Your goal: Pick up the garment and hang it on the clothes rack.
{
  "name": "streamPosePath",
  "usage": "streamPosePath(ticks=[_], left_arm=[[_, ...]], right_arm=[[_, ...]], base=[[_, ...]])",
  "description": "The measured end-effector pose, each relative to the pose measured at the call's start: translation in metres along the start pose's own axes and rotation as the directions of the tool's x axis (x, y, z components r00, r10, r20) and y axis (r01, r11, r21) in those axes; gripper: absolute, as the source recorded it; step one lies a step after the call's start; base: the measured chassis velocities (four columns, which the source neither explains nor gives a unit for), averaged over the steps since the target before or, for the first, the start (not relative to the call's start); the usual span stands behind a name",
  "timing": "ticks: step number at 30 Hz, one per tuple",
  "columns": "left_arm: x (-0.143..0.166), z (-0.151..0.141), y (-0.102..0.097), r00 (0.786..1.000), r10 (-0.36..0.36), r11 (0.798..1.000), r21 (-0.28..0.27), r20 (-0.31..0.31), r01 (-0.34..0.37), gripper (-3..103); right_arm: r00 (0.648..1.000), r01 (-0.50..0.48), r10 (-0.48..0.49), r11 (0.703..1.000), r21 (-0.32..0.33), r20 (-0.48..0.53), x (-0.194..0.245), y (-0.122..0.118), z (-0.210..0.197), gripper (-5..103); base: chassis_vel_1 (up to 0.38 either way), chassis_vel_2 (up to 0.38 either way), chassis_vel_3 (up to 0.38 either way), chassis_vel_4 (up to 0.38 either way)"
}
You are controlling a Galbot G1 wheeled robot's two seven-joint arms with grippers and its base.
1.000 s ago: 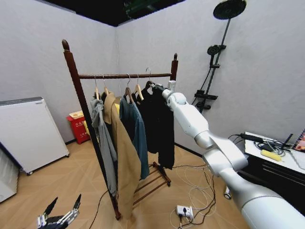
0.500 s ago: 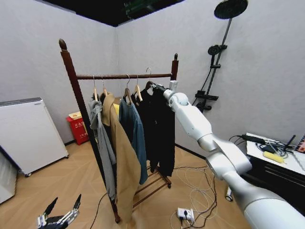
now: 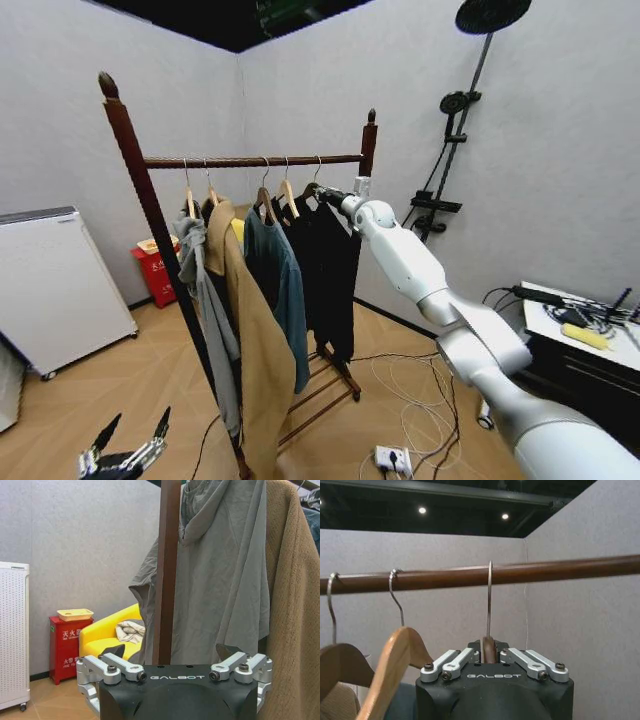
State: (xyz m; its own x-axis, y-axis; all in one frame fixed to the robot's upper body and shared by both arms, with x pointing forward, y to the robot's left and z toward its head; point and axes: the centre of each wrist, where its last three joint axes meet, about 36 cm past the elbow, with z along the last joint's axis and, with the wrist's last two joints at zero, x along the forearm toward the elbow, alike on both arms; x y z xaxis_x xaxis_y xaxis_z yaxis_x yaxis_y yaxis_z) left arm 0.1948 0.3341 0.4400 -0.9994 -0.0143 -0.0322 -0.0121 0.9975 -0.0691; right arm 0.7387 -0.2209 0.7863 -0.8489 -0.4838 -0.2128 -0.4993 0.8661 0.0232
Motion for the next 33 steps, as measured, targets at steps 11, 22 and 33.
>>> streamPosePath(ticks=[11, 22, 33], left_arm=[[0.0, 0.0, 0.0, 1.0, 0.001, 1.0, 0.0, 0.0, -0.001, 100], [0.0, 0.0, 0.0, 1.0, 0.0, 1.0, 0.0, 0.0, 0.0, 100], [0.0, 0.0, 0.0, 1.0, 0.0, 1.0, 0.0, 0.0, 0.0, 100]], right_arm=[[0.992, -0.072, 0.064, 0.995, 0.069, 0.112, 0.076, -0.008, -0.019, 53], [0.938, -0.309, 0.257, 0.925, 0.222, 0.234, 0.284, -0.008, 0.041, 96], [0.844, -0.534, 0.488, 0.802, 0.267, 0.221, 0.502, 0.077, 0.156, 100]], base=[[0.0, 0.0, 0.0, 0.0], [0.0, 0.0, 0.0, 0.0], [0.0, 0.0, 0.0, 0.0]])
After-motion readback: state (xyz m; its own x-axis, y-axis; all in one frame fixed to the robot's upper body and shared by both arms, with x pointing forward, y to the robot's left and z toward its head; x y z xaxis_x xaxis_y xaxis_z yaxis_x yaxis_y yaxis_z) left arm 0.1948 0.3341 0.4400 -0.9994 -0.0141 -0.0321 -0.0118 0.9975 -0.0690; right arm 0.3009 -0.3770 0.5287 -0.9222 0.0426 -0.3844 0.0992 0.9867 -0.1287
